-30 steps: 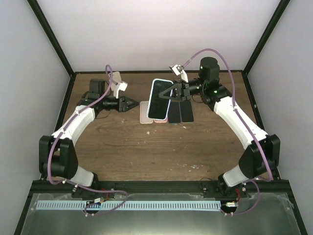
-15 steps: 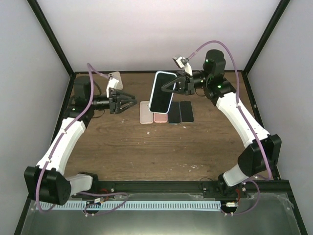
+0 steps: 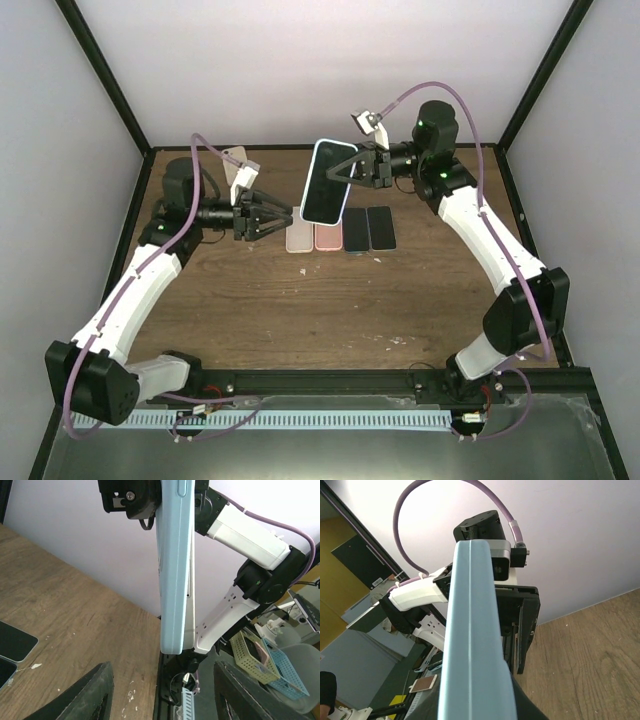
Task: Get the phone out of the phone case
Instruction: Remove the phone case from the phone.
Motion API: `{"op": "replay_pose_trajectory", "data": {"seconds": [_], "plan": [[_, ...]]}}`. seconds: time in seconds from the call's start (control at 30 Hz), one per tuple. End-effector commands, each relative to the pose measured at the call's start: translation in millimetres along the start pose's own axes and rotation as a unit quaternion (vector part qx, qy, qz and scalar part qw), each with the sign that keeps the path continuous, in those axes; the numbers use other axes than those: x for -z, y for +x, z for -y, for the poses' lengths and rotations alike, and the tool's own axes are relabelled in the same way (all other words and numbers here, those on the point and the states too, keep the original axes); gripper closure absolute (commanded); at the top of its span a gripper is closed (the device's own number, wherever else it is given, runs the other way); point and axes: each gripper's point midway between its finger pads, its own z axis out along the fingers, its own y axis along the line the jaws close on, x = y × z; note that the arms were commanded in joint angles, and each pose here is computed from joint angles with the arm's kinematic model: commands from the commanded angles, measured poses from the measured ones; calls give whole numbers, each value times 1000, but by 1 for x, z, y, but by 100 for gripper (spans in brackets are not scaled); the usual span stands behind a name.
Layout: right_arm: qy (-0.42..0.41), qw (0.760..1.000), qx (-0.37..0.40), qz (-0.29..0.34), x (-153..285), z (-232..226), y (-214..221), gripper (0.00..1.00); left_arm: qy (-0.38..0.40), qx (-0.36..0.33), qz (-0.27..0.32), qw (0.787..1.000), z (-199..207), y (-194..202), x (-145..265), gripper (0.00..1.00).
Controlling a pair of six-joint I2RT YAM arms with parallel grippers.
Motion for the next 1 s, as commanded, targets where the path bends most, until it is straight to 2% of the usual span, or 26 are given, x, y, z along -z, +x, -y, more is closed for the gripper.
{"op": "replay_pose_trajectory", "data": {"seconds": [0.0,0.27,0.53,0.97], "plan": [[-3,999,38,7,2,-16,-16,99,3,-5,-3,1000,0,0,-5,44],[-13,999,36,2,-2,-19,-14,99,-12,1,-2,1000,-9,0,-7,47],[-17,999,35,-2,-5,-19,-10,99,16,4,-6,1000,-1,2,-9,44],[-23,999,40,-6,-10,-21,-8,99,13,11,-4,1000,-6,1,-11,44]]}}
